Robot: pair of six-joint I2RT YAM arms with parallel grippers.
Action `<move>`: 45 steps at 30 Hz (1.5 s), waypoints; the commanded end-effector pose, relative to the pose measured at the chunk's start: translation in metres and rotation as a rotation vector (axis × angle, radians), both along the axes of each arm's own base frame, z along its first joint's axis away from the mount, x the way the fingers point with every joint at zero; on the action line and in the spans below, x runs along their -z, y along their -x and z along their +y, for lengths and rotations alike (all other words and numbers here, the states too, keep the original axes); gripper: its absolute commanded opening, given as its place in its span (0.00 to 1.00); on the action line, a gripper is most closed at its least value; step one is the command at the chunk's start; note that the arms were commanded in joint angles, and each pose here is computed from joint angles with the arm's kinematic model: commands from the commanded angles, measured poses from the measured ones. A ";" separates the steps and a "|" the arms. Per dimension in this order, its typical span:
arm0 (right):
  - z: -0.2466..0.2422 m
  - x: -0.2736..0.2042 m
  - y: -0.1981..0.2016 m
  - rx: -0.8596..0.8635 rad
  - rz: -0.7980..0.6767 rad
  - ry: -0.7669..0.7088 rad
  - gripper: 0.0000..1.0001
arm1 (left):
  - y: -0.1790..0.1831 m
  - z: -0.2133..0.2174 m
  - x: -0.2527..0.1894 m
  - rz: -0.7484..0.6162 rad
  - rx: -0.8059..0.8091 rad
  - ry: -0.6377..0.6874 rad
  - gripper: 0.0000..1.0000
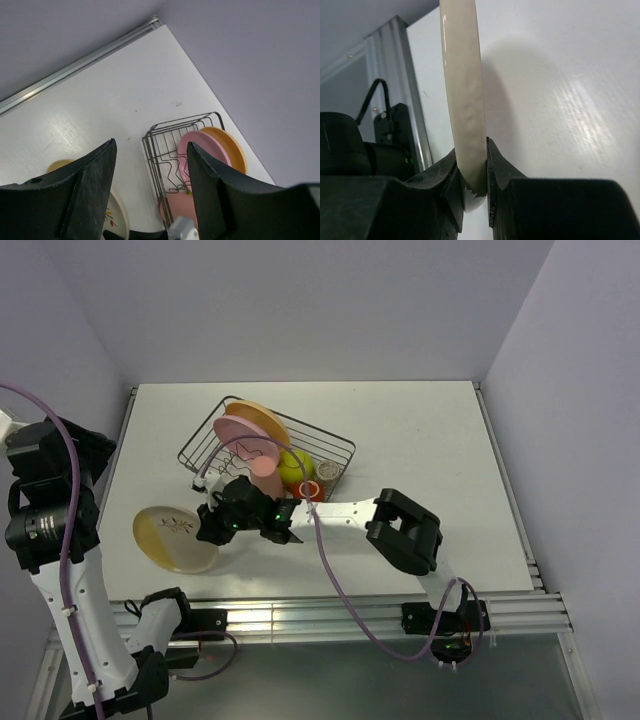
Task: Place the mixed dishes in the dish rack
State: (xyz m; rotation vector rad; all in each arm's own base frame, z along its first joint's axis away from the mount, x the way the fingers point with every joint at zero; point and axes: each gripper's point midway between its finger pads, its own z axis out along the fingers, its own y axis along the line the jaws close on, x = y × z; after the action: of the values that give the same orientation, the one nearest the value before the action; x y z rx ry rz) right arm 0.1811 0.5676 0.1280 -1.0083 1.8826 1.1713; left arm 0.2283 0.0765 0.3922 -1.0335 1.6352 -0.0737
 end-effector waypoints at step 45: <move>-0.138 -0.299 -0.186 0.424 -0.734 -0.150 0.00 | -0.022 0.022 0.070 0.126 -0.126 0.055 0.60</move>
State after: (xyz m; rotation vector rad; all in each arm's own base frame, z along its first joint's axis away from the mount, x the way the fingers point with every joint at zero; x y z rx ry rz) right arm 0.3693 0.4241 0.3201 -0.8992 1.5832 0.4878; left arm 0.2443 0.1008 0.3167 -1.2404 1.6948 0.0542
